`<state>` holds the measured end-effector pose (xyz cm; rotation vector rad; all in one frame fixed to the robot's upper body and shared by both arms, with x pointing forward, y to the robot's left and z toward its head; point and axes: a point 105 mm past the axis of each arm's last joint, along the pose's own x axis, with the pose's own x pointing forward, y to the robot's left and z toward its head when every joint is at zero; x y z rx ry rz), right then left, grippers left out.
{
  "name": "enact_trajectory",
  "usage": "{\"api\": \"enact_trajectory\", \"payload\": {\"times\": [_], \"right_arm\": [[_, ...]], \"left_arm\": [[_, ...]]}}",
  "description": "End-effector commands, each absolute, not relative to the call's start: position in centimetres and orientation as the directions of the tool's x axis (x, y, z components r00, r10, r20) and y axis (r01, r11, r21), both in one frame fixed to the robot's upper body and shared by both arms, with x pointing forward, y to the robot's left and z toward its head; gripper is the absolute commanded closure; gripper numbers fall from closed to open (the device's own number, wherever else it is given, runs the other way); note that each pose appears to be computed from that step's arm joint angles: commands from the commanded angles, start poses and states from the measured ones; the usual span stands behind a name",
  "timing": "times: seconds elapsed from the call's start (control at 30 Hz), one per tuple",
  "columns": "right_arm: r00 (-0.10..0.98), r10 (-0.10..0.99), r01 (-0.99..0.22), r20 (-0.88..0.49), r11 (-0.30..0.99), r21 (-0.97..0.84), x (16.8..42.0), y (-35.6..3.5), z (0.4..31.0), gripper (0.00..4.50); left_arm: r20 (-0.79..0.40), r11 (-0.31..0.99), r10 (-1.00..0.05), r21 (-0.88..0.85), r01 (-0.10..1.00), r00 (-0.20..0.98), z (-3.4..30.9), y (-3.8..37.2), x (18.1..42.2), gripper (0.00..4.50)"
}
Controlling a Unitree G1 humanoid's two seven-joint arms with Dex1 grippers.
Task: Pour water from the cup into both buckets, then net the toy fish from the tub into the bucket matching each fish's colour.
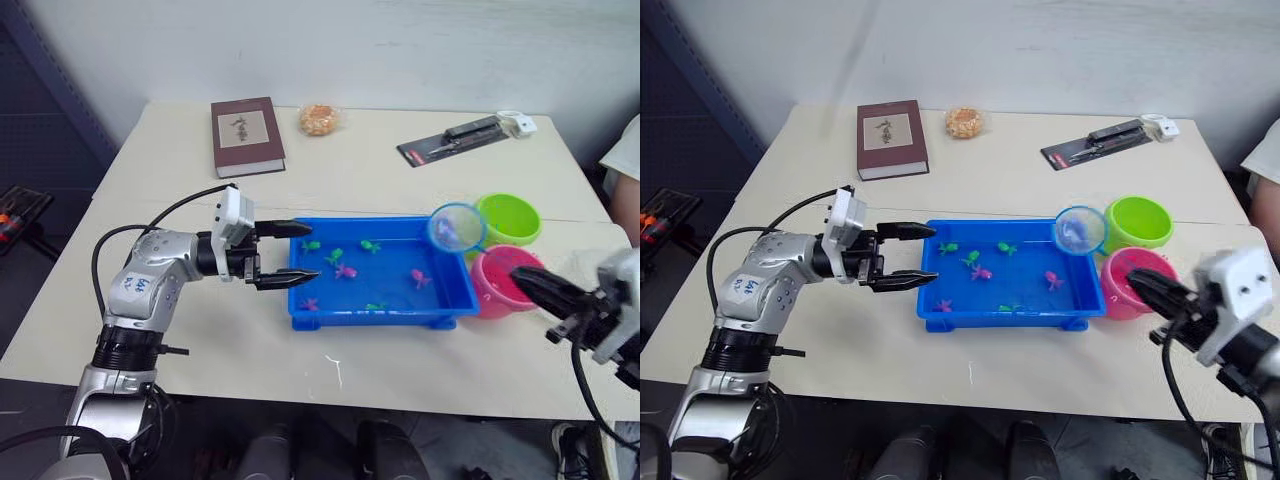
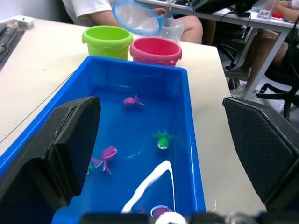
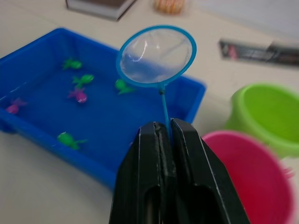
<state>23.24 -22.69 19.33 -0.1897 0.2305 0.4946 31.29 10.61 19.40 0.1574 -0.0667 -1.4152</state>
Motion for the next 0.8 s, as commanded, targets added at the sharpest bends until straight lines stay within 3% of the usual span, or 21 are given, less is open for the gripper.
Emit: {"api": "enact_trajectory", "payload": {"times": [0.03,0.2,0.4,0.8], "right_arm": [[0.759,0.505,-0.544,-0.412,0.839,0.026,22.9,-20.4,18.2,4.5],[0.673,0.568,-0.543,-0.473,0.815,0.204,23.8,-18.3,17.5,4.5],[0.597,0.556,-0.48,-0.578,0.825,0.297,24.4,-17.8,15.9,4.5],[0.584,0.464,-0.347,-0.666,0.885,0.311,26.5,-18.7,15.0,4.5]], "left_arm": [[-0.043,0.15,-0.986,0.189,0.97,0.16,20.1,11.1,31.1,0.01],[-0.047,0.162,-0.984,0.193,0.968,0.174,19.9,11.2,30.9,0.01],[-0.038,0.187,-0.979,0.201,0.961,0.198,20.1,11.3,30.8,0.01],[-0.026,0.219,-0.973,0.209,0.953,0.23,20.2,11.4,30.6,0.01]]}}
